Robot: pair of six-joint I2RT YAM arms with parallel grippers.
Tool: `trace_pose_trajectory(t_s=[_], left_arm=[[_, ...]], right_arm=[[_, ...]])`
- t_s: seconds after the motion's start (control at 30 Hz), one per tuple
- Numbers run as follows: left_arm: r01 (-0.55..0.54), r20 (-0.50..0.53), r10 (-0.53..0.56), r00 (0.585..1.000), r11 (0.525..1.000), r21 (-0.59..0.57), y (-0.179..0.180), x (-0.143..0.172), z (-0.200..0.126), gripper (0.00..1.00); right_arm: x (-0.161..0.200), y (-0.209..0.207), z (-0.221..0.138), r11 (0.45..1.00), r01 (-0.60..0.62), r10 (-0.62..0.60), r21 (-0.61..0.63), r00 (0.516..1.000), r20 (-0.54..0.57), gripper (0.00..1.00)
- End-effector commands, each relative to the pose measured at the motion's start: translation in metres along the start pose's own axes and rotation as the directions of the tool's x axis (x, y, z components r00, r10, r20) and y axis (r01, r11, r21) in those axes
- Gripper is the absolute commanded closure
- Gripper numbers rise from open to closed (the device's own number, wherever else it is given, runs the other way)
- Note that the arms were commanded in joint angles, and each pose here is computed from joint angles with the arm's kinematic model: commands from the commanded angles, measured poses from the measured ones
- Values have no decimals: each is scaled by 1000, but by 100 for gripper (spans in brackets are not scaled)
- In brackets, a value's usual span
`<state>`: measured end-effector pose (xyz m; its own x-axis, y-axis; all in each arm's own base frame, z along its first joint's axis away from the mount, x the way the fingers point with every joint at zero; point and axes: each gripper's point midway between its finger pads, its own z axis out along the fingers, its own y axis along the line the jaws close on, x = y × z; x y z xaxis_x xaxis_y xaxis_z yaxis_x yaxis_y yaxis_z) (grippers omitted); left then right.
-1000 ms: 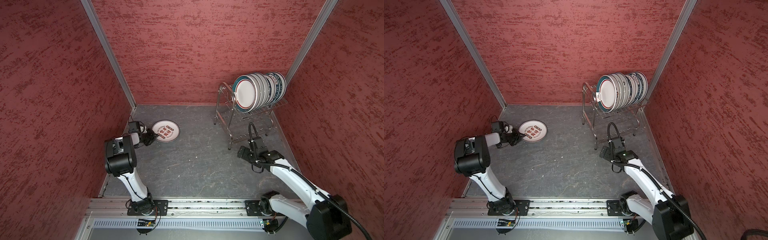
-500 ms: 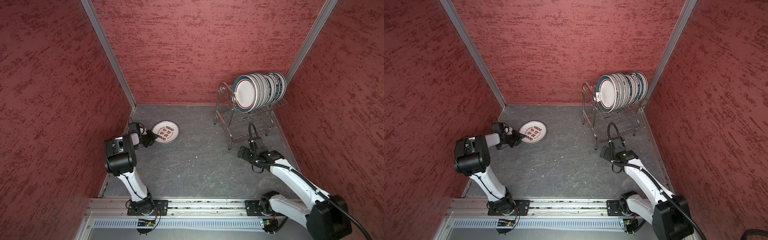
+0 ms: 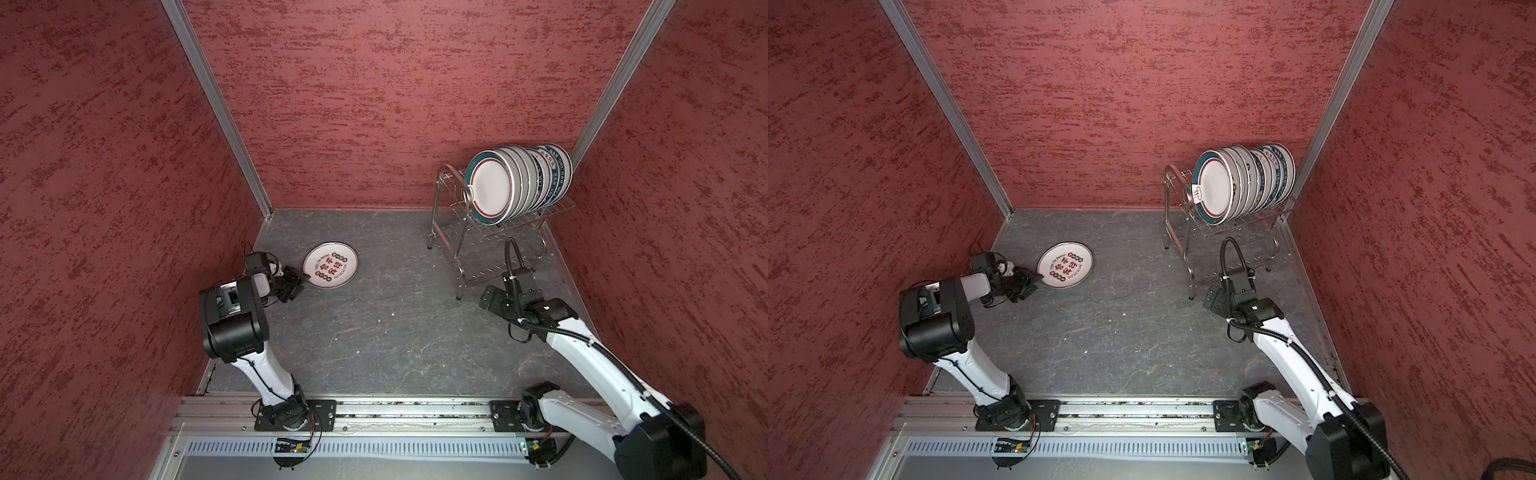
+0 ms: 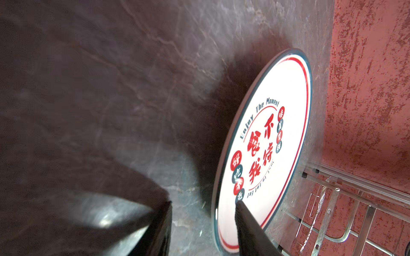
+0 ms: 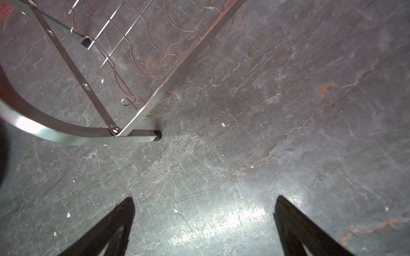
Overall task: Unload the plates from the dish rack
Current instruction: Place a plate at the top-left of the table, then pick up the plate from the dish rack.
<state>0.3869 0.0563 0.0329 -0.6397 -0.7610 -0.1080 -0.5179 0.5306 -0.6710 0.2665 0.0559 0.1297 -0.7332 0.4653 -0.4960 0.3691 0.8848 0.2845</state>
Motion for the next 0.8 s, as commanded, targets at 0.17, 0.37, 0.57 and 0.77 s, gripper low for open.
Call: trace_pose_trajectory(t_s=[0.17, 0.37, 0.57, 0.77], left_arm=[[42, 45, -39, 998, 996, -79, 24, 22, -31, 38], [21, 81, -17, 997, 999, -46, 6, 42, -48, 29], [-41, 106, 44, 993, 999, -27, -22, 55, -72, 18], [-95, 140, 95, 986, 995, -4, -47, 60, -99, 3]], right_arm=[[-36, 7, -55, 999, 10, -3, -53, 989, 146, 1], [-68, 38, -128, 965, 141, -71, -223, 952, 297, 1], [-104, 62, -191, 925, 249, -96, -288, 884, 458, 1], [-137, 108, -228, 853, 346, -95, -390, 839, 536, 1]])
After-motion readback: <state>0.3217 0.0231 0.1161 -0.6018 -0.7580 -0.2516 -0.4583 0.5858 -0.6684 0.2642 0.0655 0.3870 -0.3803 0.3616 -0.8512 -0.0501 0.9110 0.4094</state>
